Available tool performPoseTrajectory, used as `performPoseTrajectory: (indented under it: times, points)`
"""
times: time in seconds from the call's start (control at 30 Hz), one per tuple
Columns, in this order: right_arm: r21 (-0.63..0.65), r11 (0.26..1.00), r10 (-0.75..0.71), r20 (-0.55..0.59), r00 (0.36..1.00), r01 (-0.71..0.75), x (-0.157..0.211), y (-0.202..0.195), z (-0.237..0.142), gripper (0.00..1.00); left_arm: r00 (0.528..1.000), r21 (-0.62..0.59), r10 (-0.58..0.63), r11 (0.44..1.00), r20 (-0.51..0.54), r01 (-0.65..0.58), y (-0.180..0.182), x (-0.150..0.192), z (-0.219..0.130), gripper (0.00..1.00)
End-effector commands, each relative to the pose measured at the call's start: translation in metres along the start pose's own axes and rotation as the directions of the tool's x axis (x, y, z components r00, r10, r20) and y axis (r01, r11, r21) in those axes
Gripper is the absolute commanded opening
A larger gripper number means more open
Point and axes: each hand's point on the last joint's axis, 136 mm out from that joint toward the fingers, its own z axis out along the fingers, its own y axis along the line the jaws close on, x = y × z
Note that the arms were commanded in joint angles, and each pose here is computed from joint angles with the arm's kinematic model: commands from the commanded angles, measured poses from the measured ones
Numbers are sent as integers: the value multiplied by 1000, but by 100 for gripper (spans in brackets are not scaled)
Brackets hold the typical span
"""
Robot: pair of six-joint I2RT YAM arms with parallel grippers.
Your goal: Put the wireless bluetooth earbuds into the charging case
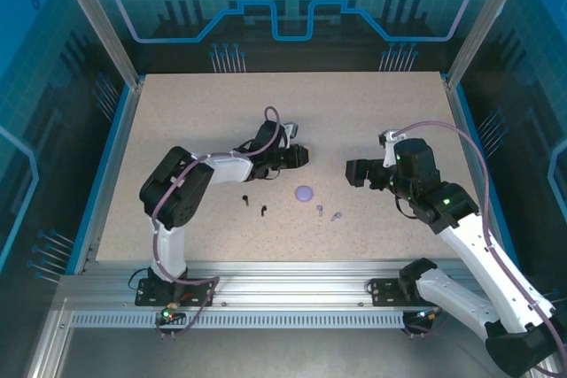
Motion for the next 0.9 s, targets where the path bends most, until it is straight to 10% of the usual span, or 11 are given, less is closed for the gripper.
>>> performPoseTrajectory:
  times: [0.0, 0.4, 0.87]
  points:
    - [16, 999, 29, 30, 999, -30, -5, -5, -2, 100, 998, -21, -62, 998, -5, 62, 9, -3, 9, 4]
    - [66, 997, 28, 65, 997, -32, -4, -17, -13, 100, 990, -61, -141, 988, -21, 139, 31, 3, 26, 12]
    - [58, 994, -89, 10, 996, 89, -8, -15, -22, 100, 996, -113, -79, 990, 36, 83, 30, -9, -8, 54]
